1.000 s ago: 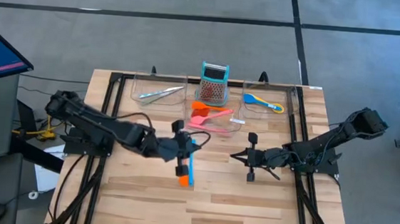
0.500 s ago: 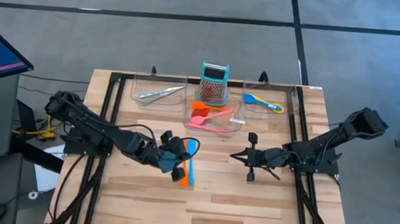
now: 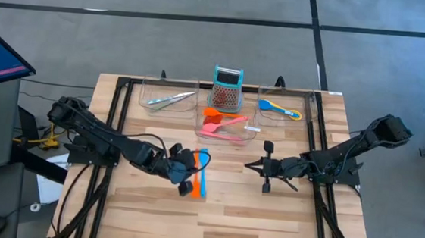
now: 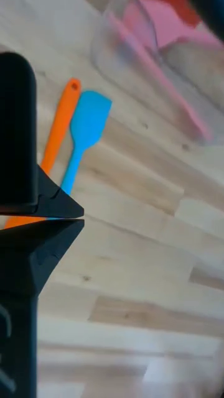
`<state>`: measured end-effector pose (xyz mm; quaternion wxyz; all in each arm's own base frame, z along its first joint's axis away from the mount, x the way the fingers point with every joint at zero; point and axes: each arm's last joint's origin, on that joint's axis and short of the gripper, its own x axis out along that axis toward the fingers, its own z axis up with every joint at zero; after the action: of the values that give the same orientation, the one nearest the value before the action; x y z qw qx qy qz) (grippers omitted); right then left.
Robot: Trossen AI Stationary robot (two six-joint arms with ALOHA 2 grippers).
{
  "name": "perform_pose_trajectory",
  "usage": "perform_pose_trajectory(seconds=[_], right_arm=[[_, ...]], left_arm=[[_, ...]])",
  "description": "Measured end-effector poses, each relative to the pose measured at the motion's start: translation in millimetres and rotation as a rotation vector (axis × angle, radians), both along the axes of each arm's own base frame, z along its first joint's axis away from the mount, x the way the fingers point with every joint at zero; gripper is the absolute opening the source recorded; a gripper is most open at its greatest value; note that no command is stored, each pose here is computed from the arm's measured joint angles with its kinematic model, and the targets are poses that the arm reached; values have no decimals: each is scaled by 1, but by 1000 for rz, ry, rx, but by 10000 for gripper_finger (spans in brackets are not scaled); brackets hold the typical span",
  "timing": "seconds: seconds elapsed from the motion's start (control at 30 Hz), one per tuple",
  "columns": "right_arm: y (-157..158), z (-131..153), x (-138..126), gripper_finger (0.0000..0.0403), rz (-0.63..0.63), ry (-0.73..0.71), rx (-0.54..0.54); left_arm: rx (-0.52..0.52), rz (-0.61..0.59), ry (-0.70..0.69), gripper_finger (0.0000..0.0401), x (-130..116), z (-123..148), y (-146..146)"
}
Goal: Pick & Place Kitchen Items
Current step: Put the orange spatula into the middle transparent bin
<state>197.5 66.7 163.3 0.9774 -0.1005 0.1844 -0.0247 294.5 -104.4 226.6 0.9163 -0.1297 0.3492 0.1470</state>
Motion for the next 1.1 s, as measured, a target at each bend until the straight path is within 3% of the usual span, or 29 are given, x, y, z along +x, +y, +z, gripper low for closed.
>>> perform_pose_trajectory(seconds=[0.5, 1.1], right_arm=[[0, 0, 0, 0, -1, 3, 4], [-1, -5, -2, 0, 0, 50, -15]], left_arm=[[-37, -41, -6, 3, 2, 1, -1], [-42, 96, -91, 3, 17, 7, 33]])
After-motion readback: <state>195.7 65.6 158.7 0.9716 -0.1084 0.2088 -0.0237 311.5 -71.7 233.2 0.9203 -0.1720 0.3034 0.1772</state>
